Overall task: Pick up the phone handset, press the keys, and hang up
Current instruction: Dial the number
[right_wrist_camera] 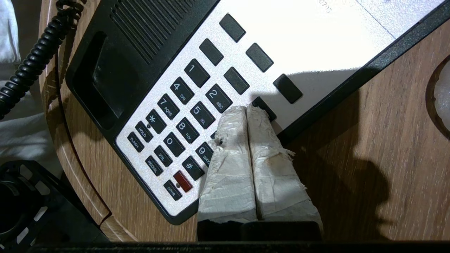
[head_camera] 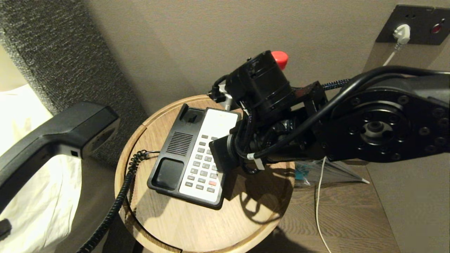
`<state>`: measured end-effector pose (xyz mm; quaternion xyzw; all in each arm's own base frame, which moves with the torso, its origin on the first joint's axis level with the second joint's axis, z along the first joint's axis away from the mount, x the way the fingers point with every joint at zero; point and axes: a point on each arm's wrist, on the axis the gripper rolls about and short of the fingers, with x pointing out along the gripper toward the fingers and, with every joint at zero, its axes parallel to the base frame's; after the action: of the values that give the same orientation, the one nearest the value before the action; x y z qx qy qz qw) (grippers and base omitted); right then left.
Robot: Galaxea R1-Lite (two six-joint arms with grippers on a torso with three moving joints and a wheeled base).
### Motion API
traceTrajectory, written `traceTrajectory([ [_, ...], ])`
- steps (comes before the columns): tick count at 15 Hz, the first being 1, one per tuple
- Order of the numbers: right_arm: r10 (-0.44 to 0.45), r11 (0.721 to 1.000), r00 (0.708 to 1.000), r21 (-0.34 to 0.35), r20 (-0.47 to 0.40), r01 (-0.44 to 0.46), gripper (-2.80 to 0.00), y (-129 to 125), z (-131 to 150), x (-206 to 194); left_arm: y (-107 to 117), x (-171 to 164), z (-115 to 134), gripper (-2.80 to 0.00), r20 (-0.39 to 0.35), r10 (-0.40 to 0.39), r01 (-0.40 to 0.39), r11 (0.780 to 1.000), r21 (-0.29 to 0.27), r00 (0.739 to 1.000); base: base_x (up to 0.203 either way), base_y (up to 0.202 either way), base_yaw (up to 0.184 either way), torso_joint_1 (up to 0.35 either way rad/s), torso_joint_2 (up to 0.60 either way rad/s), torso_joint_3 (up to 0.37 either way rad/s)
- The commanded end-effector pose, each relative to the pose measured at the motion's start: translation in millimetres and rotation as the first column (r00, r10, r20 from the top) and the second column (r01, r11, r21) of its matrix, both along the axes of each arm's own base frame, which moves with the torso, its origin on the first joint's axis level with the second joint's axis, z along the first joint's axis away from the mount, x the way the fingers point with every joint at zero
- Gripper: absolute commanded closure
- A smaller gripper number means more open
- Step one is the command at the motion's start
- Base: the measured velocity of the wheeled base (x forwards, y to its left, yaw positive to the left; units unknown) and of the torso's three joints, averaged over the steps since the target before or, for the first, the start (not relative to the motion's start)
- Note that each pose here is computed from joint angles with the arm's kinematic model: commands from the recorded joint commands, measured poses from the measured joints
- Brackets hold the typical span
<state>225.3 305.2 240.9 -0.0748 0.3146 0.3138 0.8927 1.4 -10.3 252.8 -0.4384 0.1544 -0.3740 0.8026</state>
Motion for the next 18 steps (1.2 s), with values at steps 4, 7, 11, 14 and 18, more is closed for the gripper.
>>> traceTrajectory([
  [4,0.003,1.000,1.000,-0.027,-0.008,-0.003,0.00,-1.0,-5.2,-0.7,0.0,-0.2,-2.1,0.00,-0.008,-0.003,0.003,1.000,-0.002,1.000,0.000,0.000,0.000,0.000,0.00,0.000],
  [7,0.006,0.999,1.000,-0.043,-0.008,-0.006,0.00,-1.5,-7.2,-1.0,0.3,-0.7,-1.7,0.00,-0.005,-0.003,0.003,1.000,-0.003,1.000,0.000,0.000,0.000,0.000,0.00,0.000],
  [11,0.006,0.999,1.000,-0.042,-0.004,-0.006,0.00,-1.0,-7.1,-0.6,0.1,-0.4,-1.7,0.00,-0.007,-0.005,0.005,1.000,-0.003,1.000,0.000,0.000,0.000,0.000,0.00,0.000],
  [14,-0.001,1.000,1.000,0.015,0.023,0.000,0.00,0.1,9.2,-0.7,0.3,-0.9,-1.0,0.00,-0.003,-0.005,0.005,1.000,-0.004,1.000,0.000,0.000,0.000,0.000,0.00,0.000],
  [18,0.005,0.997,0.999,0.078,0.032,-0.008,0.00,-3.8,29.6,-11.2,1.0,-2.5,-1.8,0.00,0.000,-0.008,0.008,1.000,-0.006,1.000,0.000,0.000,0.000,0.000,0.00,0.000],
])
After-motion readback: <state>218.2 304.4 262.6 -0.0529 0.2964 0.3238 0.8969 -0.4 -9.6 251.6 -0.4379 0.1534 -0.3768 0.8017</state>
